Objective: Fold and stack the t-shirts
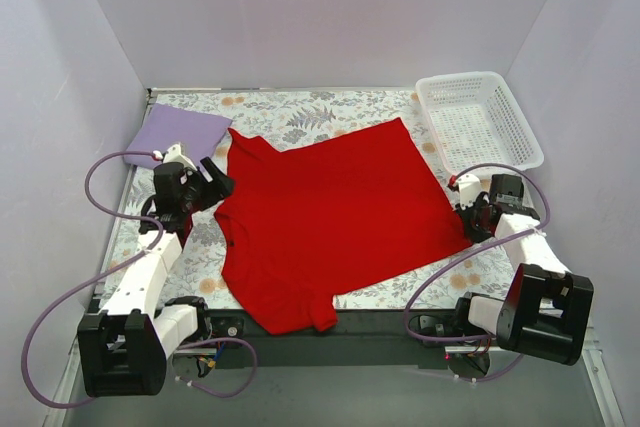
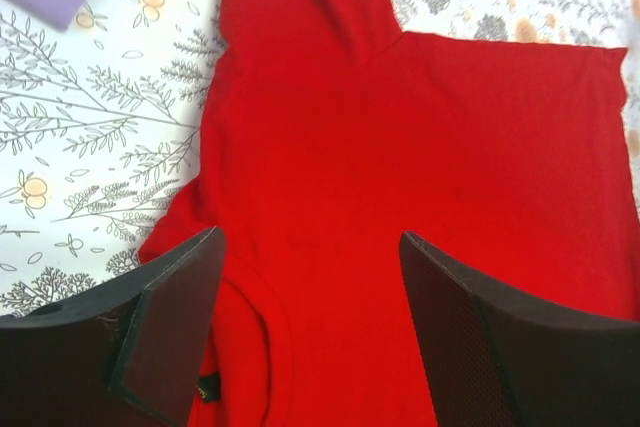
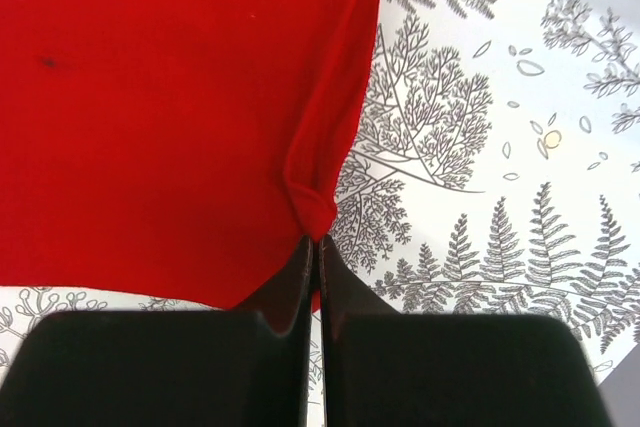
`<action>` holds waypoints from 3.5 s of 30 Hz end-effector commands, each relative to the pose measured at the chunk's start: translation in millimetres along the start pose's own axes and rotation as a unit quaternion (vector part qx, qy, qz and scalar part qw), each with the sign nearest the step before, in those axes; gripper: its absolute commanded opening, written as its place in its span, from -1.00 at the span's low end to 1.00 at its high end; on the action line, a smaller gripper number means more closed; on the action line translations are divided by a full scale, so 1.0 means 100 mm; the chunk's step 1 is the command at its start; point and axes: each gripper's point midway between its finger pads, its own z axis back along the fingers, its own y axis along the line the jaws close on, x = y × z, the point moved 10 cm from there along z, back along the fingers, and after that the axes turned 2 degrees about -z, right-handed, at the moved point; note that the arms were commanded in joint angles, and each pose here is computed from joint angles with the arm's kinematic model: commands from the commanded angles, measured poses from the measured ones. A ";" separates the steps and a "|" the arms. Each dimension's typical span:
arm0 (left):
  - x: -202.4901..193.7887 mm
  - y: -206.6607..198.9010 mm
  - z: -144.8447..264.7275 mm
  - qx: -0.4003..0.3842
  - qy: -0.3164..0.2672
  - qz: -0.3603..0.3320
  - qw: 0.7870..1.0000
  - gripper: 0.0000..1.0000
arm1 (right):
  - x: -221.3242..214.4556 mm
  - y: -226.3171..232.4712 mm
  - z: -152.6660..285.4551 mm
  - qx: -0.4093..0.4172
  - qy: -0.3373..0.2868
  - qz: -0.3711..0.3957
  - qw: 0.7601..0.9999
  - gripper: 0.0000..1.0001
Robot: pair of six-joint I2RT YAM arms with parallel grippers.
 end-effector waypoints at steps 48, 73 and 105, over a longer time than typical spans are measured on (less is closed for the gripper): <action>-0.37 0.25 -0.31 0.126 0.227 0.046 0.965 -1.00 | -0.45 -0.15 0.20 -0.021 0.027 0.065 0.997 -0.97; 0.64 0.03 -1.44 0.043 0.117 -0.083 0.989 -0.03 | 1.55 0.49 0.56 0.319 -0.191 0.205 0.905 0.32; 0.37 0.29 -2.11 0.036 0.198 -0.092 0.975 -0.33 | 2.91 0.01 -0.60 0.242 -0.136 0.067 0.958 0.22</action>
